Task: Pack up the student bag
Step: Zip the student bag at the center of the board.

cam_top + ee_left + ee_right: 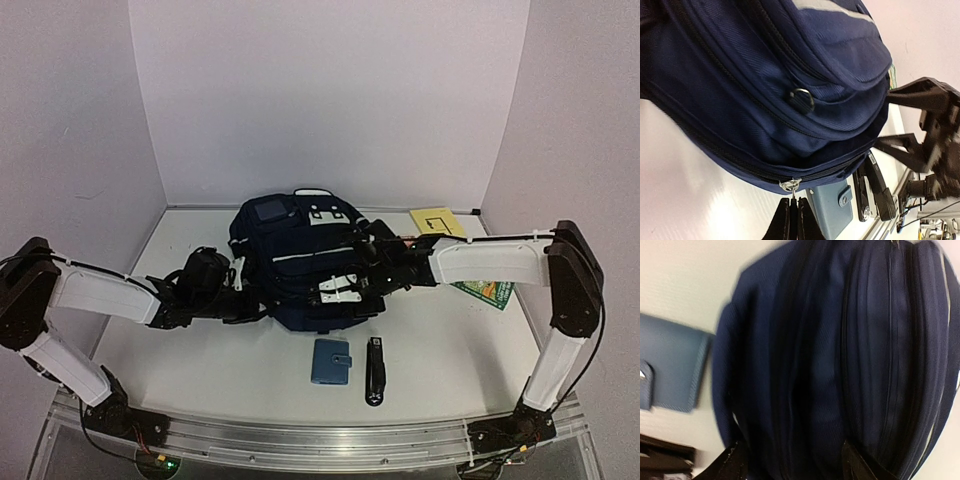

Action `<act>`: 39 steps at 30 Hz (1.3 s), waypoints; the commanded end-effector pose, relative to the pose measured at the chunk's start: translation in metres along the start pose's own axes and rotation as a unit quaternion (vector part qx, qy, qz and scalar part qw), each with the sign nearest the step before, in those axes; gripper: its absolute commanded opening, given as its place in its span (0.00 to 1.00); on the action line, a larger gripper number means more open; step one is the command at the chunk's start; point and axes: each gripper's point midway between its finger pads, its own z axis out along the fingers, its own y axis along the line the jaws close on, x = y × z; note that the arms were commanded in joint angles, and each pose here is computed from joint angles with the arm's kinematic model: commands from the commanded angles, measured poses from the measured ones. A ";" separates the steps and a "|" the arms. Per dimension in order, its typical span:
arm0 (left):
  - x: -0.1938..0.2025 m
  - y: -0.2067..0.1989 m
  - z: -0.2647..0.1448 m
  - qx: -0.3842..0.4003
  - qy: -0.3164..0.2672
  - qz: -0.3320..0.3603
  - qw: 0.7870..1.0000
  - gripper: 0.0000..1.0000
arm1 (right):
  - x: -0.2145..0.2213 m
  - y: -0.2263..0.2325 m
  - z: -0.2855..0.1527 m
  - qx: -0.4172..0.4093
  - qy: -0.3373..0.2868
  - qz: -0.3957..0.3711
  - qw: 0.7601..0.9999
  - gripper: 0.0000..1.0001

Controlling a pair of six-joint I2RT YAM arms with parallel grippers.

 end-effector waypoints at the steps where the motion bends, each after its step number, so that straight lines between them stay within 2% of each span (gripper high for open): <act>1: -0.024 -0.055 0.001 0.093 -0.025 0.031 0.995 0.00 | -0.050 -0.006 -0.016 0.009 -0.034 0.018 0.999 0.64; 8: -0.023 -0.064 0.002 0.114 -0.022 0.032 0.993 0.00 | -0.075 0.004 -0.009 -0.008 -0.047 0.024 0.999 0.57; 16: -0.019 -0.061 -0.006 0.115 -0.027 0.029 0.993 0.00 | -0.073 -0.001 0.023 0.002 -0.014 0.031 0.999 0.48; 18: -0.019 -0.060 -0.008 0.113 -0.030 0.028 0.993 0.00 | -0.073 -0.001 0.025 0.003 -0.013 0.034 0.999 0.35; 22: -0.022 -0.043 -0.011 0.069 -0.045 0.022 0.996 0.00 | -0.071 -0.003 0.017 0.010 -0.012 0.042 0.999 0.00; 26: -0.039 -0.007 -0.015 -0.020 -0.073 0.003 0.997 0.00 | -0.060 0.010 -0.001 0.009 -0.008 0.020 1.000 0.00; 30: -0.057 0.020 -0.017 -0.070 -0.095 -0.019 0.993 0.00 | -0.044 0.026 -0.014 0.004 0.003 -0.008 1.000 0.00; 39: -0.086 0.061 -0.010 -0.158 -0.123 -0.033 0.979 0.00 | -0.018 0.039 -0.031 0.007 0.021 -0.016 1.000 0.00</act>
